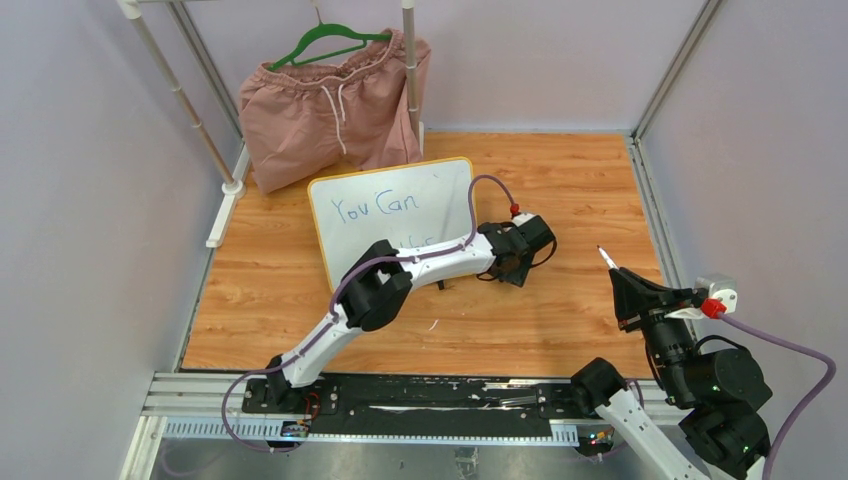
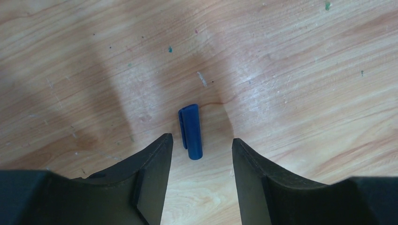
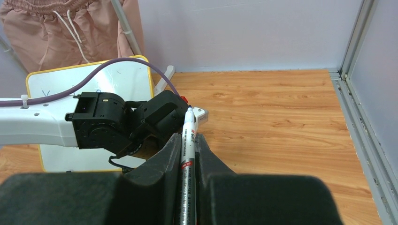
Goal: Write a sentence on the whiteboard
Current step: Close the whiteboard marker at the center of the board.
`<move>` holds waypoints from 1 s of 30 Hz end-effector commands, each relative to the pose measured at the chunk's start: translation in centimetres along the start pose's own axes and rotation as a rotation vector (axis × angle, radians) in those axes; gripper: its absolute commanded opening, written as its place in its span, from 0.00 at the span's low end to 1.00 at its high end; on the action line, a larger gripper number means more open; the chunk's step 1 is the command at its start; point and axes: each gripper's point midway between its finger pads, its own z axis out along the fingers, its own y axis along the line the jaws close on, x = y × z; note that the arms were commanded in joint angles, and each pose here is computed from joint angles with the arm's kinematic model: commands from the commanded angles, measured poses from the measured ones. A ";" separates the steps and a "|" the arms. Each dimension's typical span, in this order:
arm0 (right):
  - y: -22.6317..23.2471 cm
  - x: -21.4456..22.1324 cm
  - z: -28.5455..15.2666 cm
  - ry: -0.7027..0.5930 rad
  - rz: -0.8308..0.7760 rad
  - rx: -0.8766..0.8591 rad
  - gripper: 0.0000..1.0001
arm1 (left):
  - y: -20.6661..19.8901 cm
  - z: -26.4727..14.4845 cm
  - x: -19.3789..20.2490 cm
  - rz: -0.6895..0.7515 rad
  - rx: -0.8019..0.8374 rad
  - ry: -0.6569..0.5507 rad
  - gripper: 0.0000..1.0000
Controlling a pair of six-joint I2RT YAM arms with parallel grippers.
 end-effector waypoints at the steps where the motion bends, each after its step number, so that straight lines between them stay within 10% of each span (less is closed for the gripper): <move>1: -0.1 -0.5 -0.1 -0.023 -0.018 0.002 0.00 | -0.4 0.5 -0.2 -0.013 0.018 0.021 0.54; 30: -0.3 -1.1 -0.3 -0.040 -0.025 0.009 0.00 | 2.6 2.9 1.6 -0.010 -0.059 0.114 0.44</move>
